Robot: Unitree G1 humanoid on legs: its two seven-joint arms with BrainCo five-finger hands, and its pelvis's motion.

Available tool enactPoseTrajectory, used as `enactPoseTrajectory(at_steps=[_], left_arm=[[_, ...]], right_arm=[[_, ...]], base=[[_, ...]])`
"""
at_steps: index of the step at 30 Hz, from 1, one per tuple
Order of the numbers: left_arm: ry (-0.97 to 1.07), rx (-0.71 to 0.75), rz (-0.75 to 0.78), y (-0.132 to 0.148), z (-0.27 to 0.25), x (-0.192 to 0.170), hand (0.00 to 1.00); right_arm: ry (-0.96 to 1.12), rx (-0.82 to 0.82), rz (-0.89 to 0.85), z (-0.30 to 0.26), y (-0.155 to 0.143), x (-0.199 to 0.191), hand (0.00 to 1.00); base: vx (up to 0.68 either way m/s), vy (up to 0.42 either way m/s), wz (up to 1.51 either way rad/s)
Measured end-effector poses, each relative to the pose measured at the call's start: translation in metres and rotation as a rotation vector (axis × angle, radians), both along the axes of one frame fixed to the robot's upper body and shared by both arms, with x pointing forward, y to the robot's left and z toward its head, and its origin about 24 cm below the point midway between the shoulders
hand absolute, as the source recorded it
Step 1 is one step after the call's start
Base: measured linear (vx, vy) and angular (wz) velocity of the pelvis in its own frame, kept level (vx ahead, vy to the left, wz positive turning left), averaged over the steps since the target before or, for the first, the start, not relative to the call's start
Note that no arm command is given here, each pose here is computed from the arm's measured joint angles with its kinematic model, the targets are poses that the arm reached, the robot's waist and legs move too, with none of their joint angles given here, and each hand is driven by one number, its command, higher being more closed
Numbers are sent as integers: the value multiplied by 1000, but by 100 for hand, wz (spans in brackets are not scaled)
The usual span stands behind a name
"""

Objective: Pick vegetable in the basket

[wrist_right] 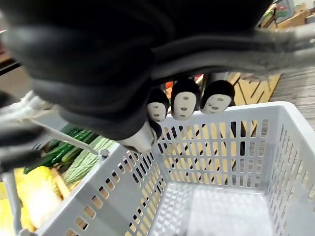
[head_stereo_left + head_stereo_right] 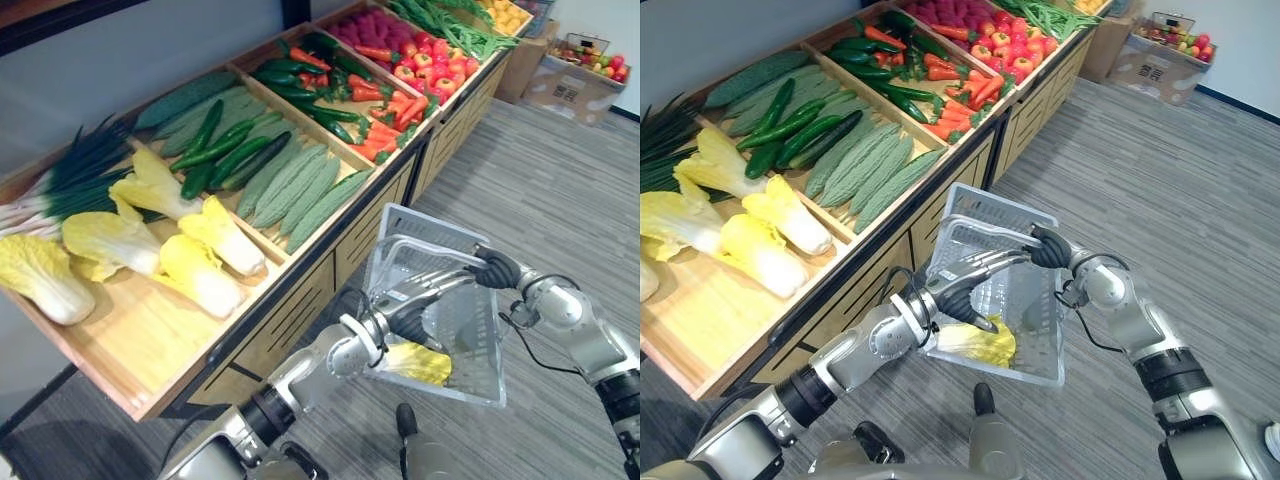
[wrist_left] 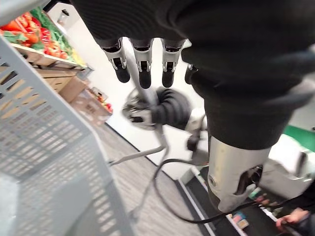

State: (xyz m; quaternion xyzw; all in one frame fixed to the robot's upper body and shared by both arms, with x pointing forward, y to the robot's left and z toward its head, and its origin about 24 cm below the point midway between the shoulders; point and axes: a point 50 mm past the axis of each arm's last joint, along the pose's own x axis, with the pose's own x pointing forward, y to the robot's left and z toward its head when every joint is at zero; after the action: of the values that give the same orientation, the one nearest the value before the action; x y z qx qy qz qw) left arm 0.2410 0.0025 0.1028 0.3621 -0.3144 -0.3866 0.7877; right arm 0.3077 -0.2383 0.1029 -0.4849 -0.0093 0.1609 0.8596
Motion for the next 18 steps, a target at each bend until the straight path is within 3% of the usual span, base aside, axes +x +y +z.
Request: enactPoseTrajectory(at_steps=[10, 13, 18], left_arm=[[138, -113, -178, 18, 10, -42, 0], [213, -191, -129, 36, 9, -50, 0], [277, -360, 149, 91, 7, -48, 0]], right_arm=[[119, 112, -382, -60, -53, -22, 100], [169, 157, -529, -83, -73, -43, 100], [283, 321, -851, -133, -103, -88, 100]], base=[[8, 34, 47], [20, 9, 82], [37, -33, 88]])
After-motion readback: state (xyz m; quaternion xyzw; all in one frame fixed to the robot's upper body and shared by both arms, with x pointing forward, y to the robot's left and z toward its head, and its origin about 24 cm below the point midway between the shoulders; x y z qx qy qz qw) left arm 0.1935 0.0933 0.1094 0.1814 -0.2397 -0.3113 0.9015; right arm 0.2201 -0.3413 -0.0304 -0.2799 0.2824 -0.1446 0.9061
